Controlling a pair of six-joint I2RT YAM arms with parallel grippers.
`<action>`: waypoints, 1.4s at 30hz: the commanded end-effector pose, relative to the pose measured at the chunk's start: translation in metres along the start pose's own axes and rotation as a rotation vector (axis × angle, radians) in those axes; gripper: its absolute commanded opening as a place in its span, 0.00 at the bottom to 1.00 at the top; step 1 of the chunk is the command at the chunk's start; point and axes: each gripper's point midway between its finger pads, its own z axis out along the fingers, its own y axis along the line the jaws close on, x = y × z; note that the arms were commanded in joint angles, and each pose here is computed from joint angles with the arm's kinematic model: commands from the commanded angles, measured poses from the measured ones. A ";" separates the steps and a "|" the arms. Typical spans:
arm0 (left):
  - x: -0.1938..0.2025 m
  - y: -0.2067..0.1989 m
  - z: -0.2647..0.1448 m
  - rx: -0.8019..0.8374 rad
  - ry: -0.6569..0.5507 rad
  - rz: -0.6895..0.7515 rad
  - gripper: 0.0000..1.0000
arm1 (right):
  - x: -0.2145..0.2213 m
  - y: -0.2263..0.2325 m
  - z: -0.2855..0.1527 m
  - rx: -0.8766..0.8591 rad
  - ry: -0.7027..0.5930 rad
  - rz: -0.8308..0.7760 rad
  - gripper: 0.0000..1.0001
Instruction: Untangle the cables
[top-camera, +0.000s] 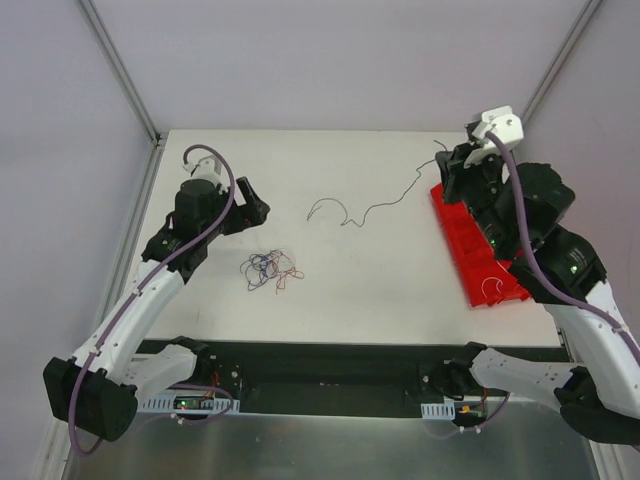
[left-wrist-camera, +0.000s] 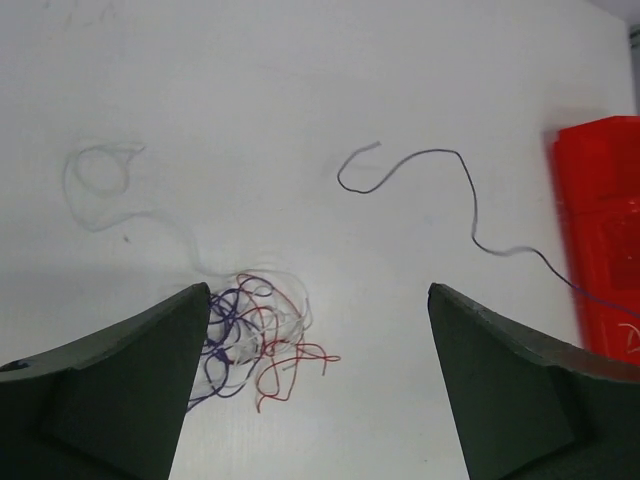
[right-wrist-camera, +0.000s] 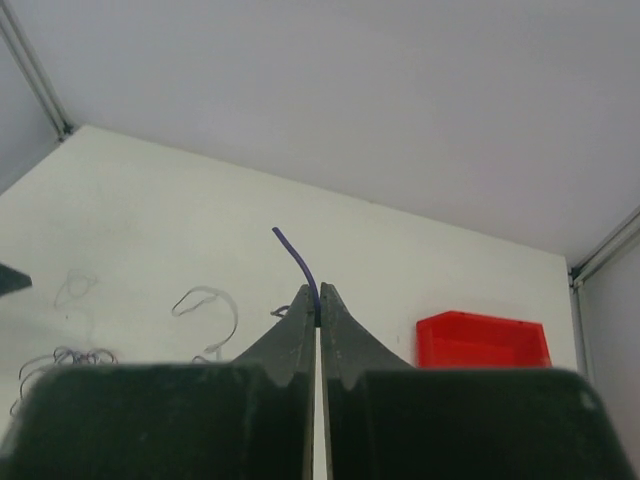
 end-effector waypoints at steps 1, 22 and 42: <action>-0.034 -0.052 -0.034 0.214 -0.044 0.054 0.89 | 0.030 0.017 0.005 -0.055 0.072 0.048 0.00; -0.028 -0.099 -0.002 0.435 0.123 0.136 0.91 | 0.229 0.057 0.014 -0.124 0.580 0.179 0.00; 0.003 -0.117 -0.027 0.626 0.239 0.188 0.90 | 0.397 -0.008 0.031 0.120 1.094 0.454 0.38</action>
